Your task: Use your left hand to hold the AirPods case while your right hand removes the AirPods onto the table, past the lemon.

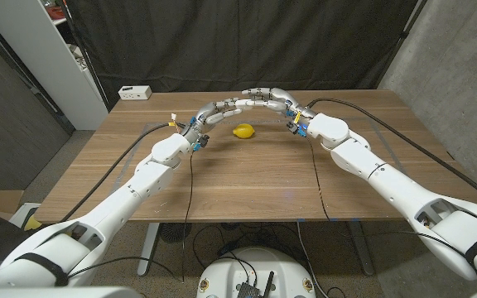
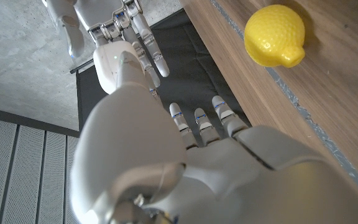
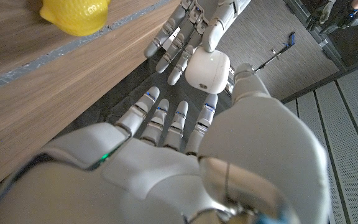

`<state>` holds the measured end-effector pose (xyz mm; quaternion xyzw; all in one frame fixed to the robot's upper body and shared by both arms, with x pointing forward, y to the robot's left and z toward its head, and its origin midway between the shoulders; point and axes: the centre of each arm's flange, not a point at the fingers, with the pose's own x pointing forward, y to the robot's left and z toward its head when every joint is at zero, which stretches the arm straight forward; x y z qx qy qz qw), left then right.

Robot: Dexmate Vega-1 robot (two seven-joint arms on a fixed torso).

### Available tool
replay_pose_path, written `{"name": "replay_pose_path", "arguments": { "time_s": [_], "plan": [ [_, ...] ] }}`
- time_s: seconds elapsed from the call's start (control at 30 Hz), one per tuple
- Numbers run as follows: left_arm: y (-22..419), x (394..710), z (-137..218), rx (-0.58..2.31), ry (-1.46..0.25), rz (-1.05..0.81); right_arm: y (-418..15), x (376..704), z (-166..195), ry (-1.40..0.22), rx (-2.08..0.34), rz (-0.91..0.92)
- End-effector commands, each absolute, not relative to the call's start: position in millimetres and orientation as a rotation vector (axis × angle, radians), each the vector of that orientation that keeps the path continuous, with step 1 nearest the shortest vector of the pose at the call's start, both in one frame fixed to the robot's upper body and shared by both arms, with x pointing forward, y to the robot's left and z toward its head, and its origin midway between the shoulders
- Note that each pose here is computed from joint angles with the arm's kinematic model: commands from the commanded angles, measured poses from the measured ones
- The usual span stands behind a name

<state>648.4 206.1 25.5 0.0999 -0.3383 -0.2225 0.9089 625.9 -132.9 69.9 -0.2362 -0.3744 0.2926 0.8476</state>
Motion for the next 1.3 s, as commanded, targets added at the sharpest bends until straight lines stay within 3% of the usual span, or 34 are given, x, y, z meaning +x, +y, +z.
{"name": "replay_pose_path", "arguments": {
  "time_s": [0.03, 0.87, 1.3],
  "plan": [
    [206, 650, 21, 0.166, -0.693, -0.454, -127, 629, 62, -0.808, -0.492, 0.594],
    [213, 655, 17, 0.139, -0.677, -0.468, -119, 635, 65, -0.796, -0.463, 0.558],
    [214, 660, 17, 0.153, -0.668, -0.476, -121, 643, 73, -0.738, -0.428, 0.631]
  ]
}}
